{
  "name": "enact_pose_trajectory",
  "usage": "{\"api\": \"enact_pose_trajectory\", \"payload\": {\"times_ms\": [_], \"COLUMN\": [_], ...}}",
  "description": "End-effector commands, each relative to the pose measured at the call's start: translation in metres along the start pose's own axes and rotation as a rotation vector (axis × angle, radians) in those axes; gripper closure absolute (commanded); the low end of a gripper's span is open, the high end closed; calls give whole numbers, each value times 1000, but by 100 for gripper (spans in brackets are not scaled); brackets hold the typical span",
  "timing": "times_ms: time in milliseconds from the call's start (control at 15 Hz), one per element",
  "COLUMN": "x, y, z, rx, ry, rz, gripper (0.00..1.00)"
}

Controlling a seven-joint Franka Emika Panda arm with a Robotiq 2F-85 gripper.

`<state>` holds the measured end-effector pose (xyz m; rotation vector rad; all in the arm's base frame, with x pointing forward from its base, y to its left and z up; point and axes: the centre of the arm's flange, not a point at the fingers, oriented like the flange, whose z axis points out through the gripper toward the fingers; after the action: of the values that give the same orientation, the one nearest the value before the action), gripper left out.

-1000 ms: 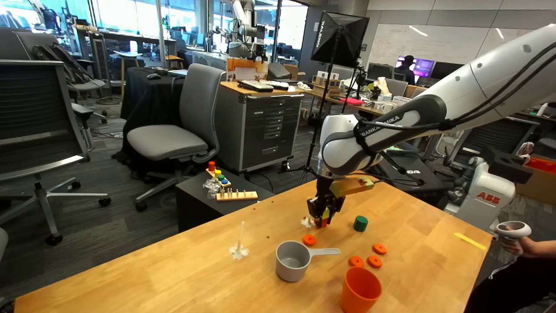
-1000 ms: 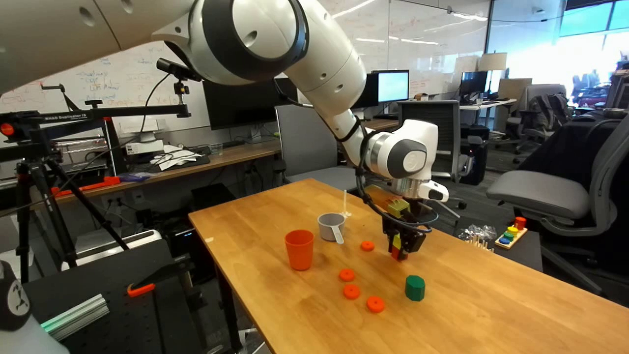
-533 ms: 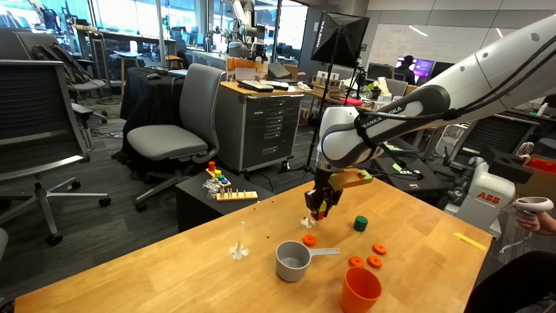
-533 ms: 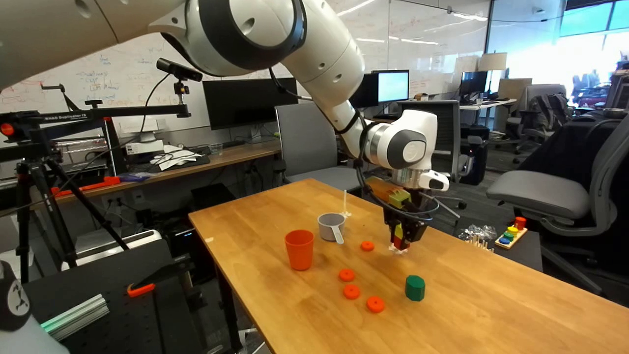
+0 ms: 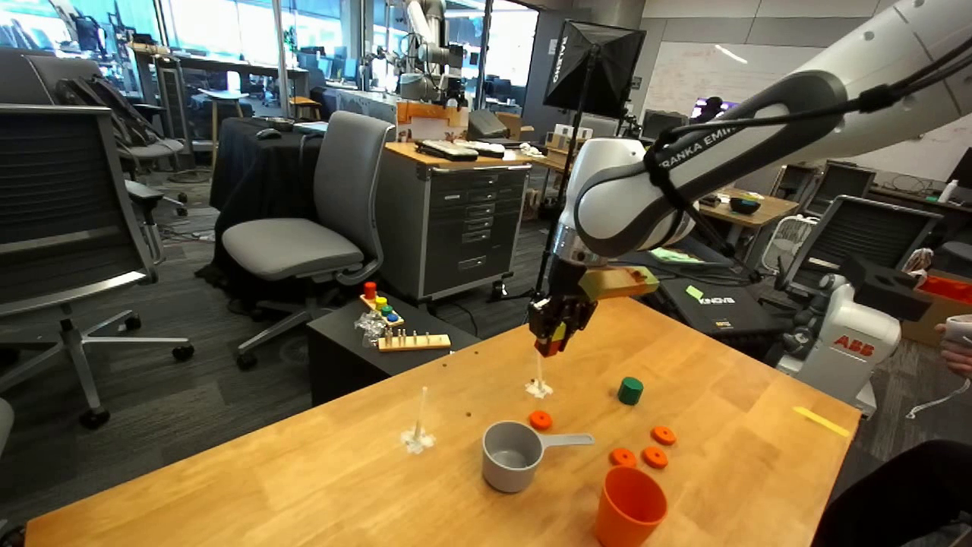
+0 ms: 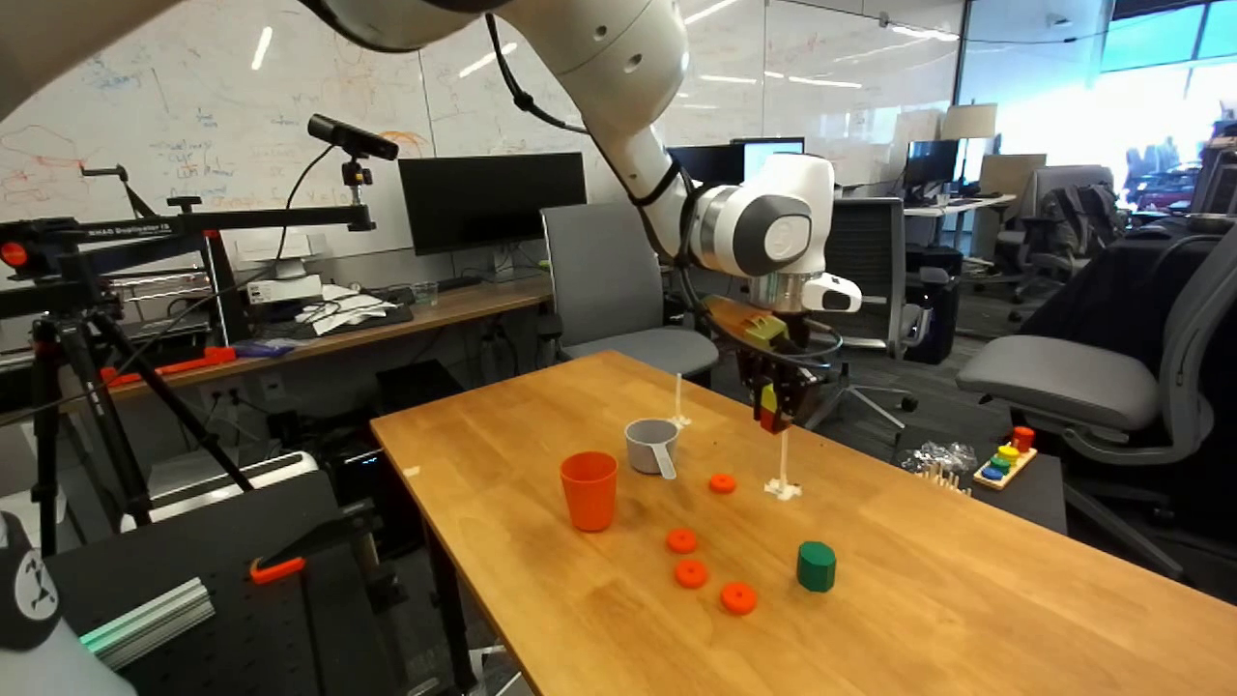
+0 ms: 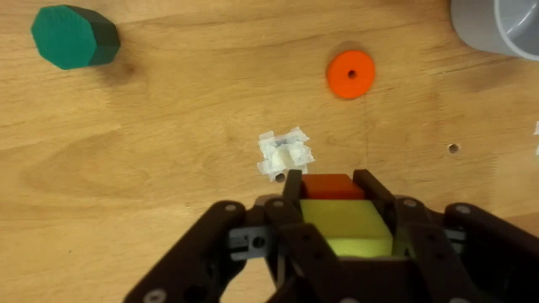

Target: Put the blocks in the grey cup

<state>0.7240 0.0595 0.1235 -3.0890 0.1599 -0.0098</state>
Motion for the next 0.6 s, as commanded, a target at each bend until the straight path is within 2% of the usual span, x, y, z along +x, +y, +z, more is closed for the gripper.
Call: {"api": "enact_pose_trajectory", "payload": {"times_ms": [0, 200, 533], "x": [-47, -66, -99], "y": [-23, -56, -105], "z": [-39, -52, -35], "rx": [30, 44, 54], "ry": [29, 26, -41], "rz": [-54, -98, -179], "gripper": [86, 86, 85]}}
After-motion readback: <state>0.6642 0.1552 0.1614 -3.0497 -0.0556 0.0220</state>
